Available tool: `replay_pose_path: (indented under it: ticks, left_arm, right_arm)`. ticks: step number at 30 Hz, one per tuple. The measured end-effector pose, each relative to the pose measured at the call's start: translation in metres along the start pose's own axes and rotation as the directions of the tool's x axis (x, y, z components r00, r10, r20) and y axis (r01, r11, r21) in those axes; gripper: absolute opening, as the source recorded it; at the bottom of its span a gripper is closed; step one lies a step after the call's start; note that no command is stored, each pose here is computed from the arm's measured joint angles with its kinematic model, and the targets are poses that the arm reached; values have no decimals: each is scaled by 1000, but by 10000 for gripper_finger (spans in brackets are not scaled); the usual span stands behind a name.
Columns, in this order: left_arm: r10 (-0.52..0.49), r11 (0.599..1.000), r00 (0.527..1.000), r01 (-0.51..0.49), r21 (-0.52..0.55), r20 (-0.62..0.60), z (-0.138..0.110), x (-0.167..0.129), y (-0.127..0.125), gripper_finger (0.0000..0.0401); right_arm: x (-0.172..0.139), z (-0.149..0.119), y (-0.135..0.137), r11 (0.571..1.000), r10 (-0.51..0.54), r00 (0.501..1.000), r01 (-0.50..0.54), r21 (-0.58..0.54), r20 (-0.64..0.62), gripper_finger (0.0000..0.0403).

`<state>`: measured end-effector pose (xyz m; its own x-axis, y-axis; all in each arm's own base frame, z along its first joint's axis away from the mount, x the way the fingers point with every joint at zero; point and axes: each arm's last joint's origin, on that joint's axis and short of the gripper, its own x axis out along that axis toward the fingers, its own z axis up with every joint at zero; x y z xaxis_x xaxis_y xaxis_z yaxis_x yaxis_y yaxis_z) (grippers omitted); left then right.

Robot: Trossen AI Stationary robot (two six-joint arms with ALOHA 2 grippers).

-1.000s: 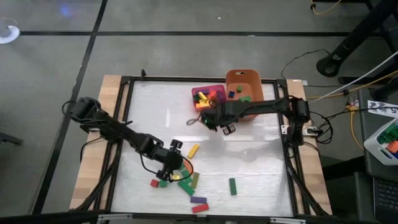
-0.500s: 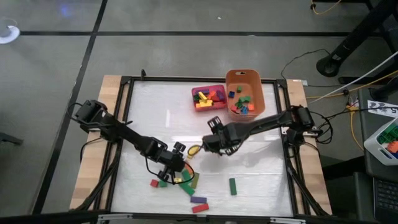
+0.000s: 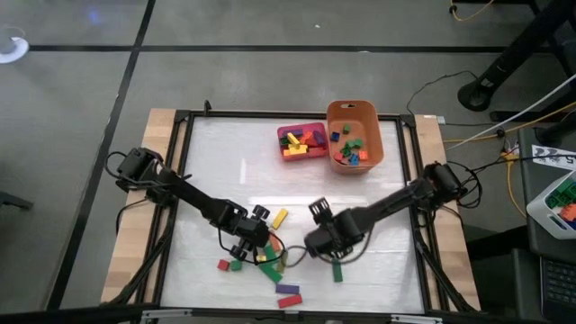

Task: Sort blocks by size
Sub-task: Put the small green block into the orange bin

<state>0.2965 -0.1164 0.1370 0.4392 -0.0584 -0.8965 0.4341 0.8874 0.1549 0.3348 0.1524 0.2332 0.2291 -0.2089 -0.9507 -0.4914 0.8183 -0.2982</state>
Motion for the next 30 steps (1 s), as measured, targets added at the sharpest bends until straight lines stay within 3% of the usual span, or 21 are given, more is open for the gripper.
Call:
replay_pose_path:
  ticks: [4, 8, 13, 16, 20, 25, 30]
  left_arm:
    - [3, 1000, 1000, -3, -5, 9, 1, -2, 1, 117]
    - [16, 998, 999, -14, -63, 30, 6, -7, 6, 116]
    - [55, 997, 991, -47, -66, 126, 28, -24, 22, 116]
    - [138, 990, 961, -135, -29, 240, 45, -32, 41, 116]
    - [272, 959, 855, -280, -49, 441, 61, -41, 80, 116]
    - [477, 870, 641, -441, -220, 601, 62, -61, 143, 116]
    - [557, 823, 438, -407, -397, 706, 46, -76, 200, 116]
  right_arm:
    - [-7, 3, 23, 985, 90, 996, -93, 143, 26, 191]
    - [-14, 4, 47, 944, 128, 991, -136, 302, 45, 191]
    - [-23, 4, 76, 852, 127, 990, -141, 505, 63, 191]
    - [-29, 2, 94, 787, 118, 990, -139, 601, 75, 191]
    - [-38, -2, 119, 701, 68, 992, -121, 703, 103, 191]
    - [-46, -8, 145, 580, -29, 988, -108, 808, 153, 191]
    - [-37, -6, 161, 530, -98, 982, -88, 843, 163, 191]
